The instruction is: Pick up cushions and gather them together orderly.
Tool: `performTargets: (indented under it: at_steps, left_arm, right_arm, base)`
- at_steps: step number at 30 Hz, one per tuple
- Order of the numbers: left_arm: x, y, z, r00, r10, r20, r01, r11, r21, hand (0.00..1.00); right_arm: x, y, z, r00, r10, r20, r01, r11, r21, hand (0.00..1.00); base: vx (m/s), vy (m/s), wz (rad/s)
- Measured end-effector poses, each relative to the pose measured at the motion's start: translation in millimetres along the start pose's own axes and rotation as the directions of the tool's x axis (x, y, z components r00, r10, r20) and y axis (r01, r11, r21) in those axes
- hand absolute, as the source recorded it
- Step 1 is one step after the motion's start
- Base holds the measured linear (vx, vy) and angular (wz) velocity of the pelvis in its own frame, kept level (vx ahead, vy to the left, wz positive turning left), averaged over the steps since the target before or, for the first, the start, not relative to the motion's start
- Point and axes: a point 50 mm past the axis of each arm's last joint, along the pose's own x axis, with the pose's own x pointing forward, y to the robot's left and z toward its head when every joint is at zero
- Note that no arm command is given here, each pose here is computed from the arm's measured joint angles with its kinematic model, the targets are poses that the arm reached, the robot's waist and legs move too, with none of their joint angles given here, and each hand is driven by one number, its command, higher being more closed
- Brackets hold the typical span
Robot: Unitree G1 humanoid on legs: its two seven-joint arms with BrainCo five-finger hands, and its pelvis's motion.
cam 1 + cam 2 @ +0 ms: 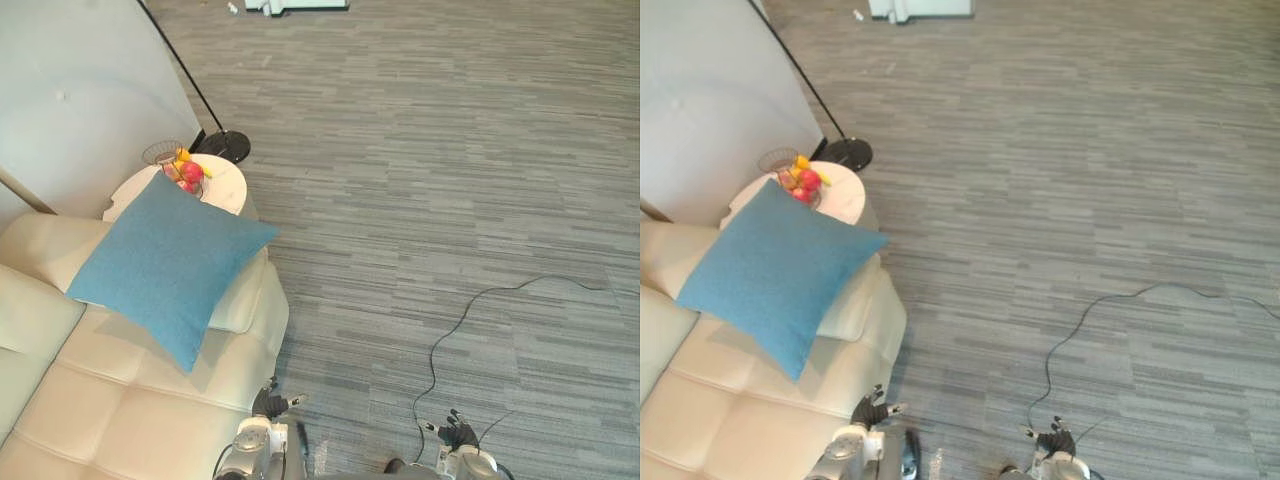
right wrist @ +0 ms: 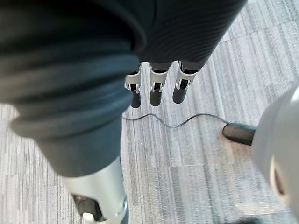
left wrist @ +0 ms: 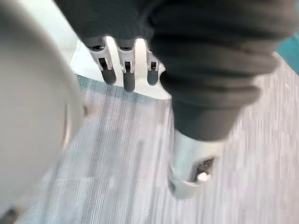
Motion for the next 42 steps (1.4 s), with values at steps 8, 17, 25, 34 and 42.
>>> performTargets:
  at_steps: [8,17,25,34,42]
  left_arm:
    - [-3.1,6.5,-9.2,0.999,0.025,-0.033,-0.026,0.999,-0.036,0.0]
    - [-0.7,1.4,0.4,1.0,0.022,0.003,-0.022,0.998,-0.054,0.0]
    - [-10.4,-8.6,-22.8,0.998,0.0,-0.065,-0.005,0.997,-0.077,0.0]
    - [-9.6,9.5,-25.1,0.997,0.03,-0.07,-0.032,0.999,-0.031,0.0]
    - [-11.1,20.7,-31.9,0.994,0.026,-0.101,-0.024,0.999,0.028,0.0]
  right_arm:
    - [3.0,8.0,11.3,0.999,0.022,0.032,-0.022,1.0,0.002,0.0]
    - [0.3,-12.2,1.6,1.0,-0.025,0.01,0.025,1.0,-0.005,0.0]
    - [-0.7,-25.7,-1.0,0.998,-0.058,0.004,0.058,0.998,-0.012,0.0]
    - [-6.0,1.6,-12.5,1.0,0.008,-0.011,-0.008,0.999,0.053,0.0]
    - [-6.3,-1.8,-13.1,1.0,0.01,-0.016,-0.009,0.999,0.048,0.0]
  base:
    - [0.35,0.076,0.33]
    - [0.27,-0.244,1.27]
    - [0.1,-0.242,1.11]
    - [-0.01,0.068,0.55]
    - [0.05,0.121,0.39]
